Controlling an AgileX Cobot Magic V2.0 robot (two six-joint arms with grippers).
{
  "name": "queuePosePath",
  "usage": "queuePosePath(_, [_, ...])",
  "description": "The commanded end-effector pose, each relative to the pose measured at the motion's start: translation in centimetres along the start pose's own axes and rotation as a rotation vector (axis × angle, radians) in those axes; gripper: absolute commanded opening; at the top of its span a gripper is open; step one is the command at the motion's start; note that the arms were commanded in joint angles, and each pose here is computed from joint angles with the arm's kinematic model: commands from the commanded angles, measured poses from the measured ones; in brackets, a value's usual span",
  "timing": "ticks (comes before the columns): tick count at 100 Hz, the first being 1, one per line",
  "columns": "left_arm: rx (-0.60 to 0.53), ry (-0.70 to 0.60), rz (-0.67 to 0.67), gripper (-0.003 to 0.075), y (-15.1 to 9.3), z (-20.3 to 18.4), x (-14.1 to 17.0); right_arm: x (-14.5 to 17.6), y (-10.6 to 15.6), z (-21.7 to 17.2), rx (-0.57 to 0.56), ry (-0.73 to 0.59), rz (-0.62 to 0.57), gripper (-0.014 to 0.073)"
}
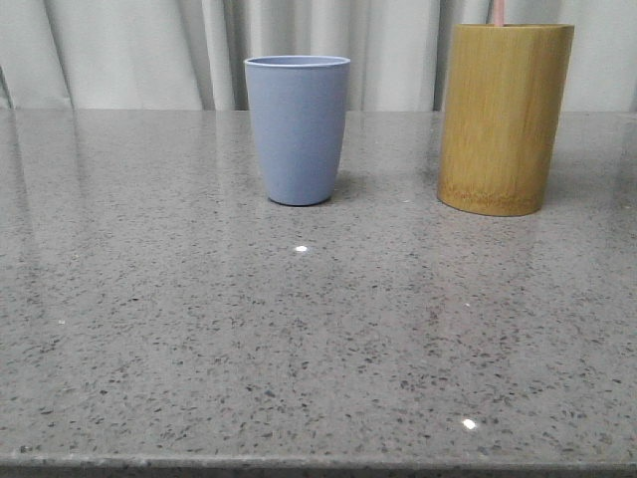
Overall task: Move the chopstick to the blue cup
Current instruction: 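Grasp the pink chopstick in the bamboo cup with the right gripper, then lift the pink chopstick and carry it over the blue cup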
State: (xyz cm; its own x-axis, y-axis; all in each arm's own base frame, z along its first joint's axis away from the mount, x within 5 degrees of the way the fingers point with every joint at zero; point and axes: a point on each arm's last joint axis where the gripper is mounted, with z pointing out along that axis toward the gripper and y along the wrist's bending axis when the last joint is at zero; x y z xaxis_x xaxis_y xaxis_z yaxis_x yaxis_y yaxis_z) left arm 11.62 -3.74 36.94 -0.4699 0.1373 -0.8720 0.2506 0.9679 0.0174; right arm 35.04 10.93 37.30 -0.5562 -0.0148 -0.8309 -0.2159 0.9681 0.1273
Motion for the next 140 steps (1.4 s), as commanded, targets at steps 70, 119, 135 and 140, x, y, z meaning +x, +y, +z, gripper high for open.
queuePosePath(70, [0.013,-0.096,-0.009,0.0375,-0.1,-0.5,-1.3,-3.6,0.4,-4.9,-0.029,-0.256,-0.015,-0.0070])
queuePosePath(119, [0.013,-0.096,-0.009,0.0375,-0.1,-0.5,-1.3,-6.9,3.8,-13.4,-0.164,-0.537,-0.043,-0.0070])
queuePosePath(135, [0.013,-0.096,-0.009,0.0375,-0.1,-0.5,-1.3,-7.2,6.6,-13.6,-0.256,-0.551,-0.067,-0.0070])
queuePosePath(140, [0.013,-0.098,-0.008,0.0375,-0.1,-0.5,-1.3,-7.1,7.5,-13.3,-0.282,-0.551,-0.074,-0.0070])
